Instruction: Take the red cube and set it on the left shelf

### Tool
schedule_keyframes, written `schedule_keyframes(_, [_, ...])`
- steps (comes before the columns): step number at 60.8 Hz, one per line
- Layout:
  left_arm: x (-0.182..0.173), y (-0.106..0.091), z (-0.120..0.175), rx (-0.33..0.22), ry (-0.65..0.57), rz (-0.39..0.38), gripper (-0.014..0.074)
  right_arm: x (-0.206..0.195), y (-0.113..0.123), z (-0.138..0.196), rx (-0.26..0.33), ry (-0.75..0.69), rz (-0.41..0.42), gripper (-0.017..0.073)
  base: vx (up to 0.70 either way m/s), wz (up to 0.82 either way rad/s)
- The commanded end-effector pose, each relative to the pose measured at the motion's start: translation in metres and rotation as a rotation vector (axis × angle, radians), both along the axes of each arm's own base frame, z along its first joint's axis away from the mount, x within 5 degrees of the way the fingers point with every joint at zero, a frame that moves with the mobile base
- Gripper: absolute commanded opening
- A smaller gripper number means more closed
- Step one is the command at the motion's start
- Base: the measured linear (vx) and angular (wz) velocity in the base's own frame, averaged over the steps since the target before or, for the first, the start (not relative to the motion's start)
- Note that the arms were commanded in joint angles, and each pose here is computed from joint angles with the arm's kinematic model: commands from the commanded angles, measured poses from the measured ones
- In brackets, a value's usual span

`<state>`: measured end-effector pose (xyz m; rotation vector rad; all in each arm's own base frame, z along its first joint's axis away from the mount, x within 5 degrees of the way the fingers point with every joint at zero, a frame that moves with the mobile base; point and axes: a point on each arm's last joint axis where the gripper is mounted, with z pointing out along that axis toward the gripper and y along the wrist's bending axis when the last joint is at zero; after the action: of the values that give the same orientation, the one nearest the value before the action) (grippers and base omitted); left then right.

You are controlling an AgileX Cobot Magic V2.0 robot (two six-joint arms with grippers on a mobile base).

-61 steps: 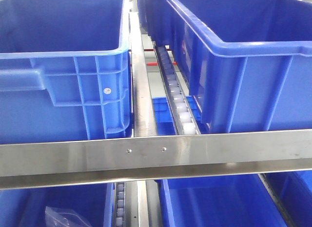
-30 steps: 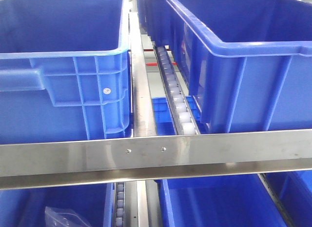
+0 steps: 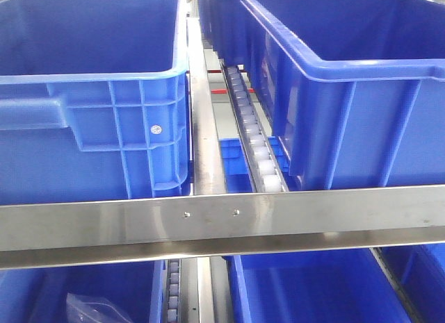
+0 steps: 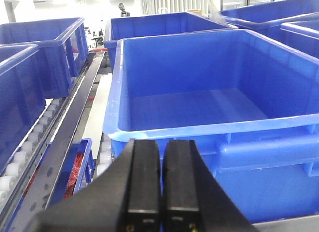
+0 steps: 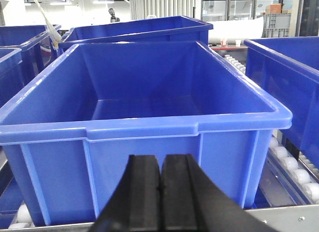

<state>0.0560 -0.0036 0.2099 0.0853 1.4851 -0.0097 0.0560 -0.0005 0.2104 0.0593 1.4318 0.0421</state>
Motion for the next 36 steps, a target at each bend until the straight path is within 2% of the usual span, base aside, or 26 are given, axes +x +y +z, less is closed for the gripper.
schedule_keyframes(1, [0.0009,0.0005,-0.0003,-0.008,-0.054,0.005,0.0106,-0.0045,0.0010,0.0158,-0.004,-0.117,0.008,0.0049,0.00,0.00])
schedule_keyframes(13, [0.0009,0.0005,-0.0003,-0.008,-0.054,0.005,0.0106,-0.0035,-0.0004,0.0115,0.020,-0.069,-0.004,0.0049,0.00,0.00])
schedule_keyframes(36, [0.0009,0.0005,-0.0003,-0.008,-0.054,0.005,0.0106,-0.0033,-0.0009,0.0105,0.012,-0.057,-0.010,0.0049,0.00,0.00])
